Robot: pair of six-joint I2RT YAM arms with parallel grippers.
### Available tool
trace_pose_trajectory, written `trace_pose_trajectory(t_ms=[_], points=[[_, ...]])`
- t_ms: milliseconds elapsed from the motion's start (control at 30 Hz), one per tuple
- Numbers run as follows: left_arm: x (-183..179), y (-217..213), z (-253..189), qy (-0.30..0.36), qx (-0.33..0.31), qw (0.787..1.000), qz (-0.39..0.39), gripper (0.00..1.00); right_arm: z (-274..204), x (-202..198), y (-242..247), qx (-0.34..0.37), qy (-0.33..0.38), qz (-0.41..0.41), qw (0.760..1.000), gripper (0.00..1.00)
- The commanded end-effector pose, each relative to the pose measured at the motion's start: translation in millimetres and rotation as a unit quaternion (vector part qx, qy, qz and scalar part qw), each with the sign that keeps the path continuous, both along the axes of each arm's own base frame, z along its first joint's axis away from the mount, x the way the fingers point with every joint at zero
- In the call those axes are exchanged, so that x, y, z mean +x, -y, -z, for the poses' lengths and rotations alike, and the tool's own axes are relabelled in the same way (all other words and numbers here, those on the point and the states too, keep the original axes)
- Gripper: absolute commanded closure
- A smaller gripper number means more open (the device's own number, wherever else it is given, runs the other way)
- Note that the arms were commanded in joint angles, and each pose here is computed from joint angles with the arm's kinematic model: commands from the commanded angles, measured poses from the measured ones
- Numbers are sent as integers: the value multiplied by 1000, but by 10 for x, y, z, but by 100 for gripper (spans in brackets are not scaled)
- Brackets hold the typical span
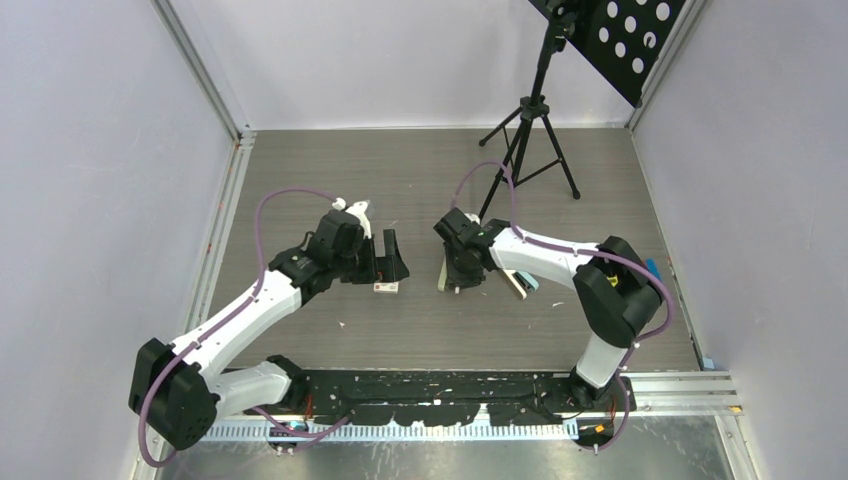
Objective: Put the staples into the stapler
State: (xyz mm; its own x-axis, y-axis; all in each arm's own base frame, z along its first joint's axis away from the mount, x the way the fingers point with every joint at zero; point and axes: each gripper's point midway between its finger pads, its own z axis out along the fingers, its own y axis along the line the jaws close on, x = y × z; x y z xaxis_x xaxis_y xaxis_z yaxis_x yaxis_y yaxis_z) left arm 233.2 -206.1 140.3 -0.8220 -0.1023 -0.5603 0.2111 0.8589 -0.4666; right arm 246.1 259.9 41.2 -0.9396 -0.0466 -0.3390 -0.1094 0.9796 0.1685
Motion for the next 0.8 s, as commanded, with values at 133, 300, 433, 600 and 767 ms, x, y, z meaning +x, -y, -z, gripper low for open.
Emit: trace_pose_trajectory(t_ms=[133,300,433,600,767], points=[[62,37,-17,7,-13,1000,-8,1,94,71,43,-16,13,26,999,69],[65,81,-11,5,-21,1000,-2,1,202,90,100,-36,15,29,999,72],[71,110,-40,13,-31,999,4,1,265,91,105,-40,13,28,999,77],[90,161,-152,38,-49,998,18,1,228,113,99,-33,24,27,999,88],[130,194,-294,73,-56,995,36,3,97,133,79,-15,42,19,999,100]])
